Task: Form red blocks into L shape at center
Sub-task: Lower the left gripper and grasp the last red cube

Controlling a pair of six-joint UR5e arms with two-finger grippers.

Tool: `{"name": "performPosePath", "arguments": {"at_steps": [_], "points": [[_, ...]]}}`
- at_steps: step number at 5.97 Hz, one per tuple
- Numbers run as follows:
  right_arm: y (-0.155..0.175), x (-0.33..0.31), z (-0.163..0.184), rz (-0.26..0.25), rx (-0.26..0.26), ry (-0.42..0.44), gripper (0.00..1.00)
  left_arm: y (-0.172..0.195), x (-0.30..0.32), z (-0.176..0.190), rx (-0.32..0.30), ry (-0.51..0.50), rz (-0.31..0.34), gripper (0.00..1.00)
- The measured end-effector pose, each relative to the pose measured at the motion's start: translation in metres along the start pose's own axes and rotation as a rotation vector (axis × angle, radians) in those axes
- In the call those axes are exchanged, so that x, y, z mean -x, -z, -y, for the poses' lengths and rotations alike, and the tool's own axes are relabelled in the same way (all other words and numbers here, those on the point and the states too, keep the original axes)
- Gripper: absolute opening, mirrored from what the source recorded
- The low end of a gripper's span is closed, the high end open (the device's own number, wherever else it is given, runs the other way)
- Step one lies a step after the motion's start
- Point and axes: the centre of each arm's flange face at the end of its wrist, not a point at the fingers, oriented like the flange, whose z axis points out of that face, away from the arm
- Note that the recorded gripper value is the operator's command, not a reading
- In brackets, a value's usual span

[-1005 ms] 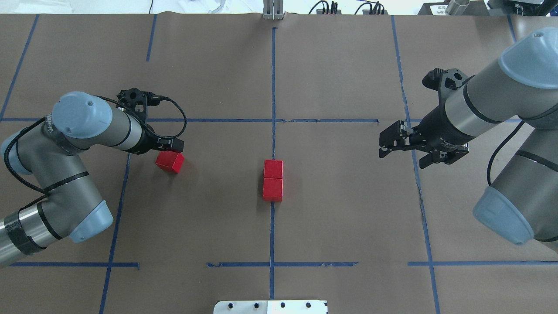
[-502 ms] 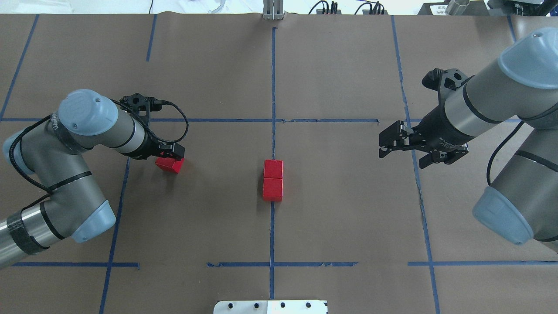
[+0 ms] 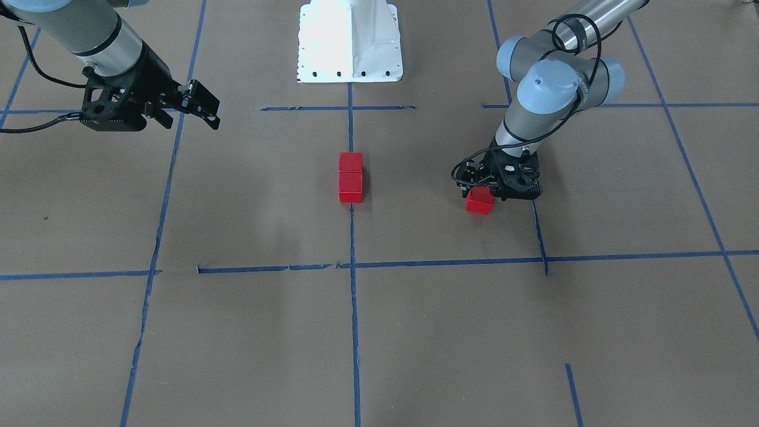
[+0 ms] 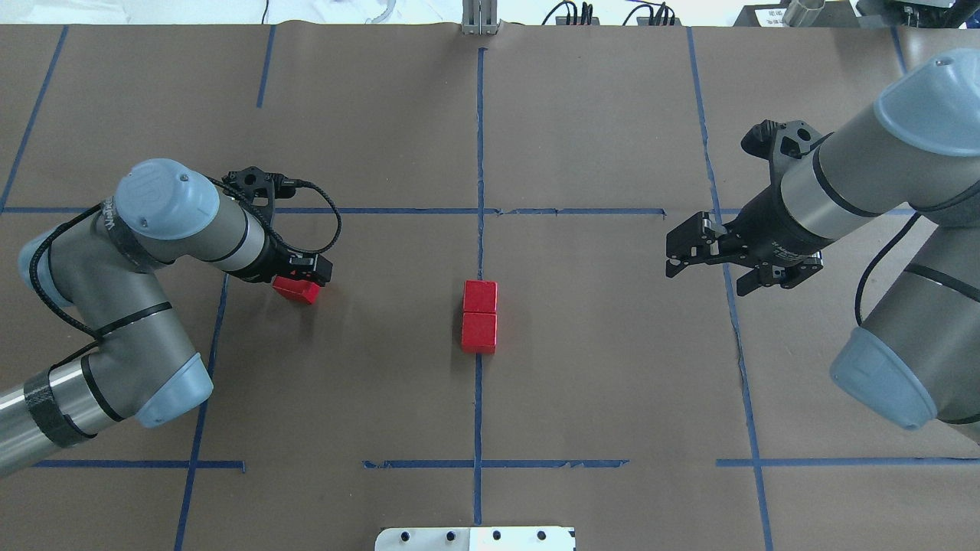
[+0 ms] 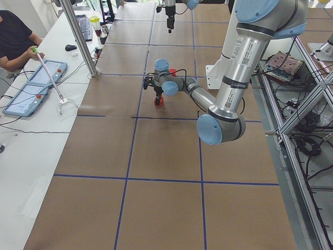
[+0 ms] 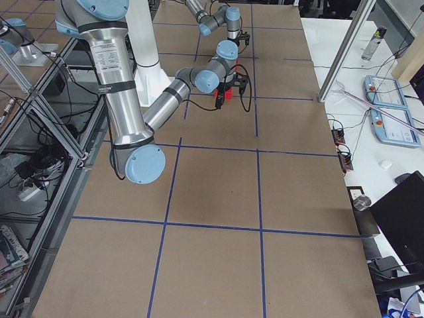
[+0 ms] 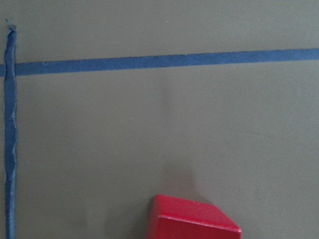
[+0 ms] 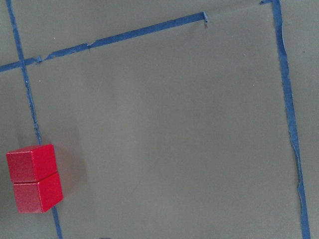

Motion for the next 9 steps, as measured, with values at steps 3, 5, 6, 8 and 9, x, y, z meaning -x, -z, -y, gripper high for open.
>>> {"name": "performPosePath", "arguments": {"at_steps": [3,5,6,8,9], "points": [[0.000,0.000,0.000,0.000,0.001,0.000,1.00,-0.004,-0.004,-0.004,0.006,-0.042,0.005,0.66],[0.000,0.000,-0.001,0.000,0.001,0.001,1.00,-0.006,0.000,-0.002,0.003,-0.062,0.015,0.56],[0.000,0.001,-0.001,0.001,0.001,0.001,1.00,-0.004,0.004,0.004,-0.003,-0.066,0.021,0.31],[0.002,0.002,-0.002,0.005,0.000,0.003,1.00,0.002,0.008,0.013,-0.020,-0.058,0.021,0.00],[0.005,0.003,-0.004,0.010,-0.002,0.007,1.00,0.011,-0.002,0.022,-0.032,-0.041,0.013,0.00]]}}
